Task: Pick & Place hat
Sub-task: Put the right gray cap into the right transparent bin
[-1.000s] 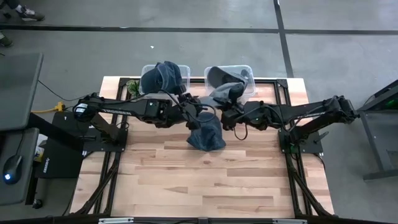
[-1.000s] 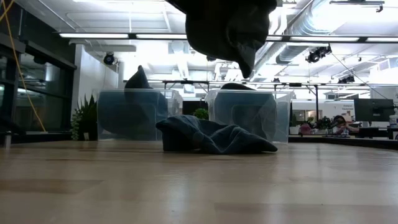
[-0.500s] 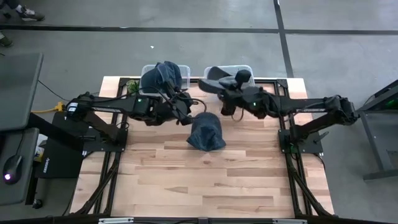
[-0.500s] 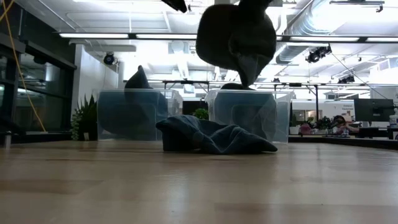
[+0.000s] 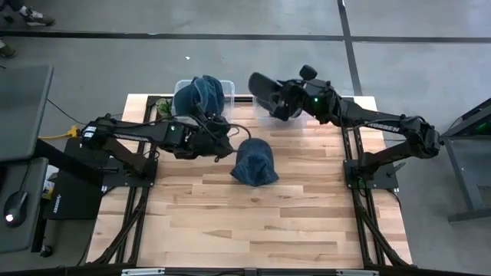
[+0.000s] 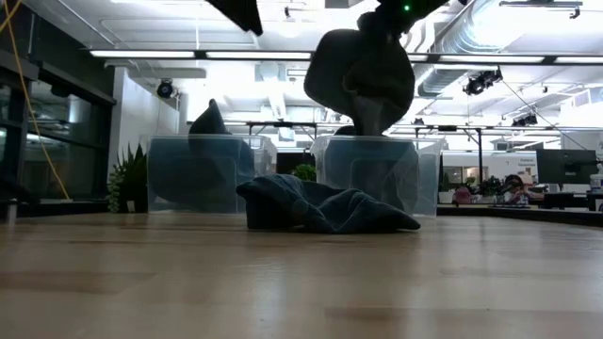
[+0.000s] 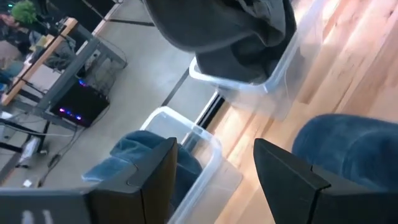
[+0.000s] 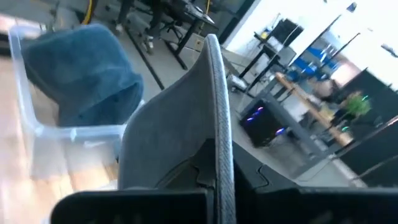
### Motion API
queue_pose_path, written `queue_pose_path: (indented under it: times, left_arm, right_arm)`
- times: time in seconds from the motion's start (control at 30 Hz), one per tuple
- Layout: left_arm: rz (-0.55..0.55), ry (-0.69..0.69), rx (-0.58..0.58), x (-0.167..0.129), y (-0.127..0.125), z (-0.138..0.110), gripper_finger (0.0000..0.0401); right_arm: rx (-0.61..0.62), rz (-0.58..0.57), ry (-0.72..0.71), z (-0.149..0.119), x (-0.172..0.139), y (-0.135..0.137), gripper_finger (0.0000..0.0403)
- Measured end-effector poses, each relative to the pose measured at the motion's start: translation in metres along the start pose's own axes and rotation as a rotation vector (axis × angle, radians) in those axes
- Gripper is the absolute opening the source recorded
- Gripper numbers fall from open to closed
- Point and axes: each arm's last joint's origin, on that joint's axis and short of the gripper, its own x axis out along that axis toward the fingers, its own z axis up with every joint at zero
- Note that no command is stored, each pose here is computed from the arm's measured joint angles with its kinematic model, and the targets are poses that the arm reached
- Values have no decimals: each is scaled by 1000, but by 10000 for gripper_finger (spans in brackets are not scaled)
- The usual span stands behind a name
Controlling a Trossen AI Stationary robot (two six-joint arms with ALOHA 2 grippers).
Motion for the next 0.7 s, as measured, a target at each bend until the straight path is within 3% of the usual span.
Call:
queue_pose_path:
  times: [0.27, 0.47, 0.7]
  left_arm:
    - [18, 8, -19, 9, -18, -41, 209]
    - [-59, -14, -106, 21, -26, -76, 209]
    - [-140, -74, -215, 27, -28, -99, 209]
  right_arm:
    - [160, 0, -78, -3, 9, -21, 6]
    - [308, -1, -117, -7, 13, -32, 6]
    - [476, -28, -210, -38, 14, -28, 6]
